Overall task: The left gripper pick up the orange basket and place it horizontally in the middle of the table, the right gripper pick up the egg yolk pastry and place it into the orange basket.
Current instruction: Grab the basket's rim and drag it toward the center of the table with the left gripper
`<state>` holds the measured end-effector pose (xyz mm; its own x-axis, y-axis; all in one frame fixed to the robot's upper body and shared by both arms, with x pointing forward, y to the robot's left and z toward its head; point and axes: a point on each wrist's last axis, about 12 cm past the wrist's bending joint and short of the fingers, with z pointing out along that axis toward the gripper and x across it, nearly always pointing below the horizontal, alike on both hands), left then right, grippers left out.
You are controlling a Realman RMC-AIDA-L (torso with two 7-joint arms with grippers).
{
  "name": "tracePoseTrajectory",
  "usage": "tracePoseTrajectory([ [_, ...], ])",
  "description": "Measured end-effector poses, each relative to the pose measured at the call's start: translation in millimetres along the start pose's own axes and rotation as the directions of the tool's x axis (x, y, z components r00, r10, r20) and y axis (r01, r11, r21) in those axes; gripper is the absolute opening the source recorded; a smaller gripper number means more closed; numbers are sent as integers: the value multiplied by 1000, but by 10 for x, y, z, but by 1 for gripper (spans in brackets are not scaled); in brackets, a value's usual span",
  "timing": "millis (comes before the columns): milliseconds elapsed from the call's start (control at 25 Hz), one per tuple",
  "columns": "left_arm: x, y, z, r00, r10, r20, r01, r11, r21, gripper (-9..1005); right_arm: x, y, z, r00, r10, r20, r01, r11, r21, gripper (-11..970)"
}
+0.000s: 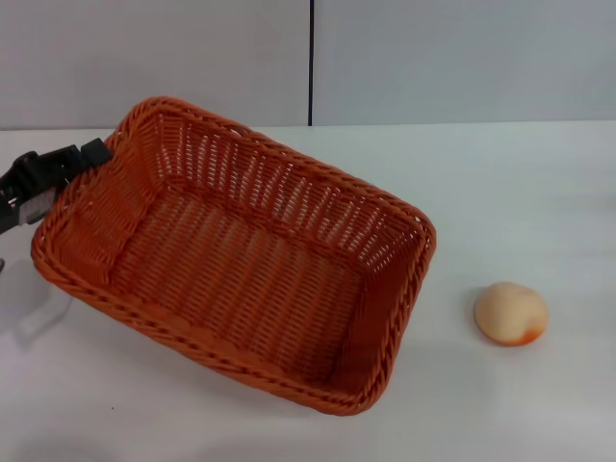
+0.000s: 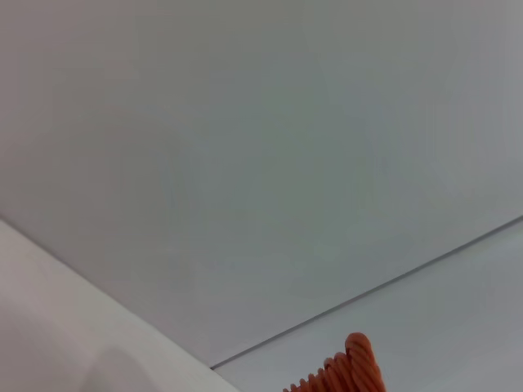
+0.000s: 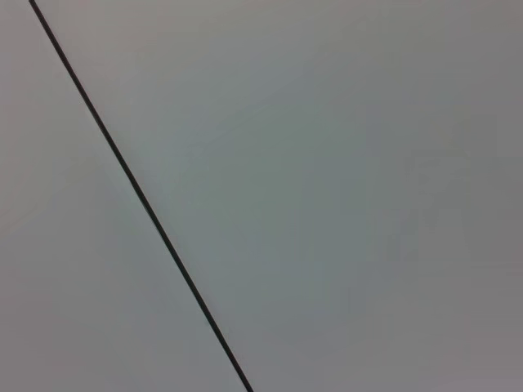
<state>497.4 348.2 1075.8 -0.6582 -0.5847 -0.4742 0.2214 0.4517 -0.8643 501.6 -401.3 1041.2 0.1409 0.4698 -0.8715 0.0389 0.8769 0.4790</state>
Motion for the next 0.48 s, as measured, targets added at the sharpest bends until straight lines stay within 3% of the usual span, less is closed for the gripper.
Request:
tracePoseTrajectory([
  [280,203,112,55,997,-68,23,68,997,23,153,3,2,4,1000,0,-3,0,1000,0,730],
  [480,274,167,74,999,-28,34,28,1000,10,146,9,-6,4,1000,0,-8,0,1000,7,730],
])
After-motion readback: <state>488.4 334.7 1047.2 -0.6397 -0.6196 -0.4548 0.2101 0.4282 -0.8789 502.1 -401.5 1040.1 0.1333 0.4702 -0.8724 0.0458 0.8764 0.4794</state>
